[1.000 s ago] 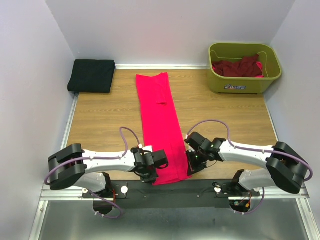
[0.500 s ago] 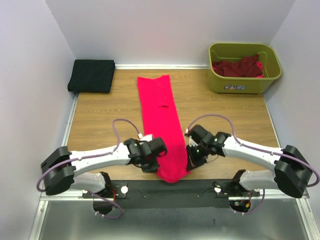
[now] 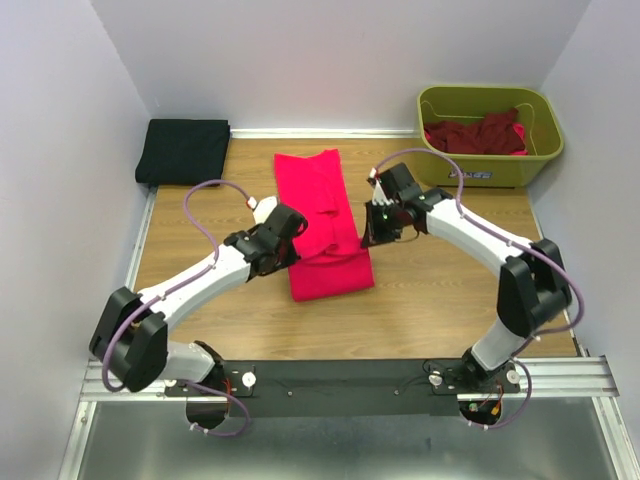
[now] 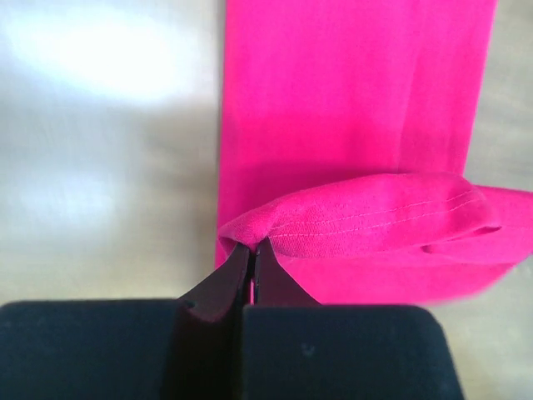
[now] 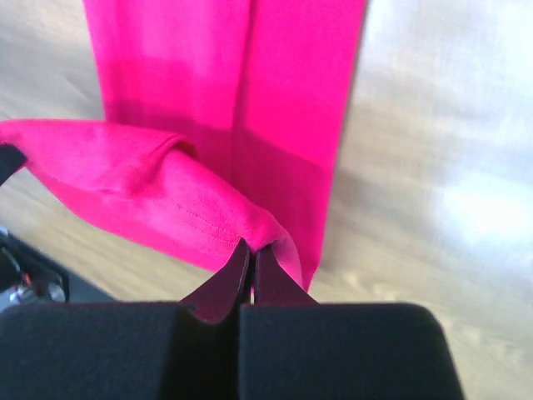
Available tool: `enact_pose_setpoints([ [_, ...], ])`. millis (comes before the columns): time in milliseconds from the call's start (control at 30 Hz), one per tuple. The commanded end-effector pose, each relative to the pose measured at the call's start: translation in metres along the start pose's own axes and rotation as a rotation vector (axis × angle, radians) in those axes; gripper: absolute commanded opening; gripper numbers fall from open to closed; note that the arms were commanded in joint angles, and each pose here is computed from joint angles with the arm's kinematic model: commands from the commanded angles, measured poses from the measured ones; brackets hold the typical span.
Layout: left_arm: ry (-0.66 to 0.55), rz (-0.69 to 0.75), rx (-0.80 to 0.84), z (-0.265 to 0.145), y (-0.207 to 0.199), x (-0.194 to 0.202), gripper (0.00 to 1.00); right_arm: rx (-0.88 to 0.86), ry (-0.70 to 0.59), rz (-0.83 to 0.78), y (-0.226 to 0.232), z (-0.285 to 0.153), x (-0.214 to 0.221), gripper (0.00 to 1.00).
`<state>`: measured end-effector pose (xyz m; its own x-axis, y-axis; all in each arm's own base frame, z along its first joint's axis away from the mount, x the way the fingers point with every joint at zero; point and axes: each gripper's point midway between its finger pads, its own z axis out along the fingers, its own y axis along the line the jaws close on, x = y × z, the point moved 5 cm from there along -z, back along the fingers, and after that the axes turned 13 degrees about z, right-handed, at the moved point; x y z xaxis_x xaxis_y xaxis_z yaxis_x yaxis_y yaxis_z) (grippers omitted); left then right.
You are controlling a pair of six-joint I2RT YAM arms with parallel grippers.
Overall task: Fold and stack the t-shirts
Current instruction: Fold the tshirt
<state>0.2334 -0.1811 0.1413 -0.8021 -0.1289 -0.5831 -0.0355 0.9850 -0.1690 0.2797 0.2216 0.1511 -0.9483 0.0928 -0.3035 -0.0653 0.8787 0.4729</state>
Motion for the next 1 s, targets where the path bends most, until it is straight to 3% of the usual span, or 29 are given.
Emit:
enact_pose_setpoints([
  [0,-0.194,0.079,-0.070,0.014,0.008,-0.051,0.00,0.016,-0.088,-0.087,0.008,0.006,-0.041,0.01],
  [133,-0.251,0.088,-0.079,0.026,0.014,-0.078,0.00,0.041,-0.102,-0.079,0.006,0.023,-0.063,0.01],
  [533,-0.269,0.146,-0.121,0.076,0.030,-0.123,0.00,0.088,-0.135,-0.078,-0.005,0.063,-0.109,0.01],
  [967,-0.222,0.181,-0.150,0.127,0.033,-0.122,0.02,0.147,-0.153,-0.068,-0.026,0.101,-0.122,0.02],
])
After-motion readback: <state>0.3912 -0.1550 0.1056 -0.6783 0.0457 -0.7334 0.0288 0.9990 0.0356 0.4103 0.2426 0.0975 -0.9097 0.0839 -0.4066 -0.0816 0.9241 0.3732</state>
